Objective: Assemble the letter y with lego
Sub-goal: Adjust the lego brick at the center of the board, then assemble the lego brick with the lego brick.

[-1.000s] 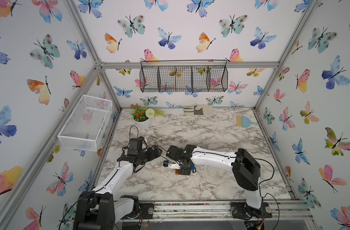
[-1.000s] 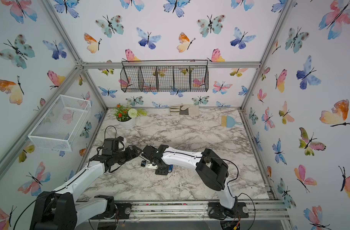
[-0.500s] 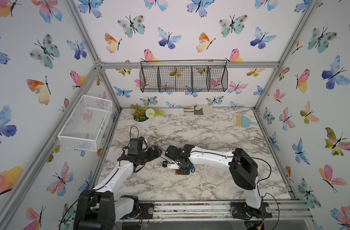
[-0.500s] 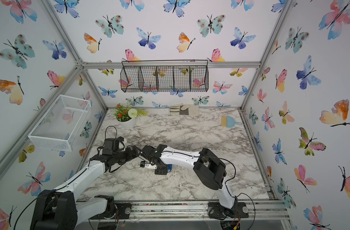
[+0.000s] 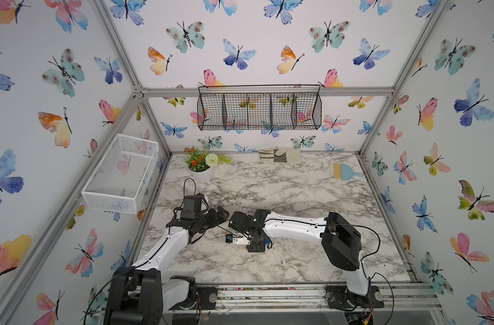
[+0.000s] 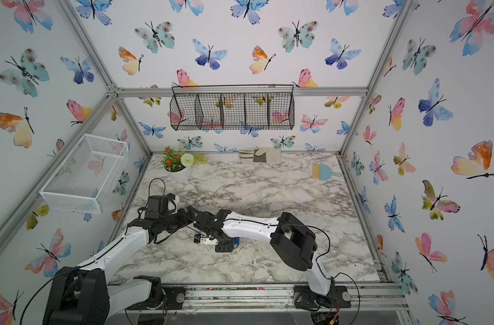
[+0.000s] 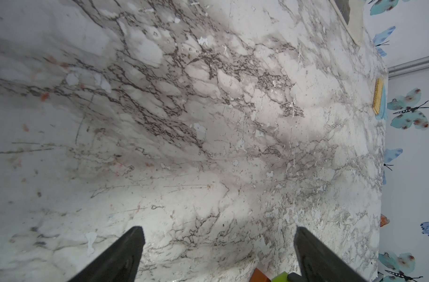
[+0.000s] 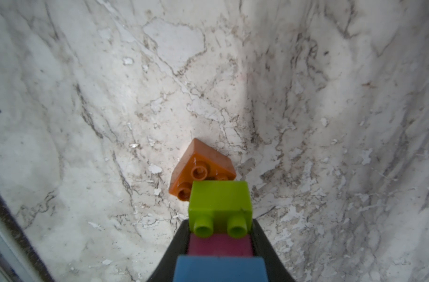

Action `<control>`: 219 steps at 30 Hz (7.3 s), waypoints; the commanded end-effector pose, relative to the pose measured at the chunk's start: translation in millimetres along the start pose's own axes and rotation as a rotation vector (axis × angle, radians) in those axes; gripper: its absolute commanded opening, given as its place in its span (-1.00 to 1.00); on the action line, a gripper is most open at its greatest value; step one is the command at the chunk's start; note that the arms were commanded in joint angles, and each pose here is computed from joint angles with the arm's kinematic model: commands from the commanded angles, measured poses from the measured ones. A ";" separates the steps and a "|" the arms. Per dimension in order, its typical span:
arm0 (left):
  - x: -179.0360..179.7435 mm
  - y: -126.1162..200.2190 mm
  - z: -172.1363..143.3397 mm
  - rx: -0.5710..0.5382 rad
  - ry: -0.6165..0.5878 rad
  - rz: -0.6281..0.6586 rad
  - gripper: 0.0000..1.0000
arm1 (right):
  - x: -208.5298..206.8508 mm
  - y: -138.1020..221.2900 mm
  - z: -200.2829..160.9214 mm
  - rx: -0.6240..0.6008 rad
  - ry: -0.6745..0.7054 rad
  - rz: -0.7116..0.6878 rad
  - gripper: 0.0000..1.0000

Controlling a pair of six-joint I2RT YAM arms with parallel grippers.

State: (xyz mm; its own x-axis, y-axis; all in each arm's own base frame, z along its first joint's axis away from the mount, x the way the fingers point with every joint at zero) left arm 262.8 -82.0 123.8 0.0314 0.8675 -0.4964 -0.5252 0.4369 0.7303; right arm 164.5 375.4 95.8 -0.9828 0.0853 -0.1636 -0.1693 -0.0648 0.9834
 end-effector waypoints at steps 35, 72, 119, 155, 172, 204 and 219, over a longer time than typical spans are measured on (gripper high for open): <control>-98.6 -56.1 -122.2 0.400 -0.427 -0.013 -0.10 | -93.9 134.3 -71.2 -0.315 -0.687 -0.377 -0.53; -84.0 -32.7 -164.8 0.446 -0.490 0.182 -0.13 | -86.9 129.2 -69.8 -0.327 -0.707 -0.317 -0.47; -20.0 4.5 -83.5 0.138 -0.061 0.188 0.55 | -5.1 28.7 -47.5 -0.042 -0.130 -0.014 -0.47; 27.8 36.2 -8.3 0.018 0.215 0.109 0.87 | 12.8 5.7 -12.2 0.056 0.004 0.070 -0.52; 26.7 36.3 -8.6 0.019 0.212 0.102 0.89 | 14.8 -6.5 -13.6 0.085 0.015 0.081 -0.53; 25.0 31.3 -10.9 0.053 0.206 0.074 0.89 | 11.8 -5.0 -7.8 0.110 0.005 0.080 -0.54; 25.0 29.9 -11.6 0.061 0.208 0.070 0.89 | 12.5 -10.5 -3.9 0.119 0.016 0.092 -0.54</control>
State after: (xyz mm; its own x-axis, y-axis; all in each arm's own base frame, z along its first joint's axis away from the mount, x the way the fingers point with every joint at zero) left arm 235.6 -49.3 124.6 -0.2018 0.8319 -0.5170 -0.4638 0.3837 0.7985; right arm 156.9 375.5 92.7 -0.9927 0.0838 -0.0871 -0.0872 0.0023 0.9962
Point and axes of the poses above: each gripper's point midway between its finger pads, its own y axis back along the fingers, its own x axis along the line the jaws close on, z = x × y, the point moved 5 cm from there along y, back along the fingers, and after that the axes turned 9 degrees about -y, right-handed, at the moved point
